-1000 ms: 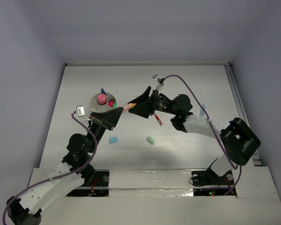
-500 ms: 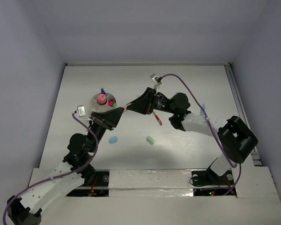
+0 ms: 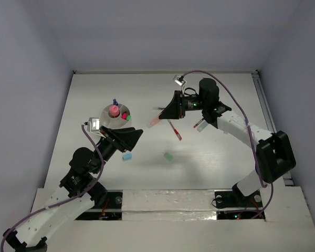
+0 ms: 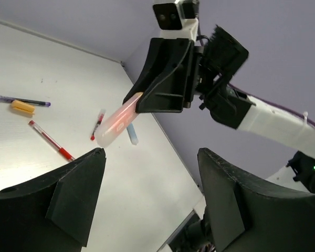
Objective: Sort the stationery into containers
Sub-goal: Pick up the pen from the center of the board.
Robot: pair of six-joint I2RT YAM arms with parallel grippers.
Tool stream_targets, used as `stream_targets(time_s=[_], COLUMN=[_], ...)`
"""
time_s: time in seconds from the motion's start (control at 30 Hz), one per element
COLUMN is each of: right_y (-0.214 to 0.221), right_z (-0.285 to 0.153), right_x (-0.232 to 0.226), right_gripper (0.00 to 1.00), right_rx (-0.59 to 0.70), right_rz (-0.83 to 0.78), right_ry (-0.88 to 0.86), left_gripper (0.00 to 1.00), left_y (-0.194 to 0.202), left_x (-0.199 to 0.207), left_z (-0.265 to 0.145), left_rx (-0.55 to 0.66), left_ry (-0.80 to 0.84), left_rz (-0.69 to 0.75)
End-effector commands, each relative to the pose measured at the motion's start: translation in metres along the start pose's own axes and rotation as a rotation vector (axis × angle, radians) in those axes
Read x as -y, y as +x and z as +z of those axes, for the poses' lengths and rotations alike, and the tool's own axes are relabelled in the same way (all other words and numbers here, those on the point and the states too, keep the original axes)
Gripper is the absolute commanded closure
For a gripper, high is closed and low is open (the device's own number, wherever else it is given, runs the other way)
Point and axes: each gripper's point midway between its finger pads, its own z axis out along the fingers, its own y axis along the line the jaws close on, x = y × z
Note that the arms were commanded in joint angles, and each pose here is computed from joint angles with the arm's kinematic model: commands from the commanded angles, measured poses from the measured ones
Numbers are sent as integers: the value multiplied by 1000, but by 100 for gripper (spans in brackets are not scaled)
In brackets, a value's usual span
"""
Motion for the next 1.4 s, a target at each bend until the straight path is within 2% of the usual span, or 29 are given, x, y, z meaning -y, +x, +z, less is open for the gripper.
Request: stream_targets(time_s=[0.0,0.27,0.63,0.73,0.77,0.93,1.03,1.07,1.13,1.2,1.27,1.3,1.33,1.37], right_y=[16,24,28,29,33,36,35,34,35,33,30,28,29,28], right_z=[-7,-16,-12,-4,1,14,16,17,19,21,24,26,25,26], right_x=[-30,-54,-60,-62,-62,-63,-58,-58,-54,-52,-44,-42,-40,-34], right_gripper=[100,100,100,100,100,100,100,100,100,96,54,54,39,34], right_rx=[-153,-220,-250,-266,-279,-306,-309,-307,-310,-303,-279,-270,-266,-255], right_rz=[-65,-82,-63,-60,-49,-38,-31,-34,-19,-26,-56,-54,-67,-67], right_ry=[-123,-264,-326,-345,-357,-383,-383,-381,-372,-356,-297,-271,-247,-203], left_gripper=[33,37,41,46,52,65,80,90,99,100,100,100,100,100], left_y=[-2,38,54,58,59,67,68,68,67,64,56,52,49,45], left_x=[20,35,42,42,43,43,43,43,42,39,33,32,30,26], left_z=[-8,2,11,15,16,16,16,15,15,15,17,16,16,17], left_rx=[-48,-294,-360,-370,-376,-413,-422,-425,-422,-414,-370,-354,-339,-318], left_ry=[69,176,249,259,270,285,292,294,285,257,209,198,185,157], left_rz=[57,141,140,139,142,149,155,157,168,172,185,188,192,196])
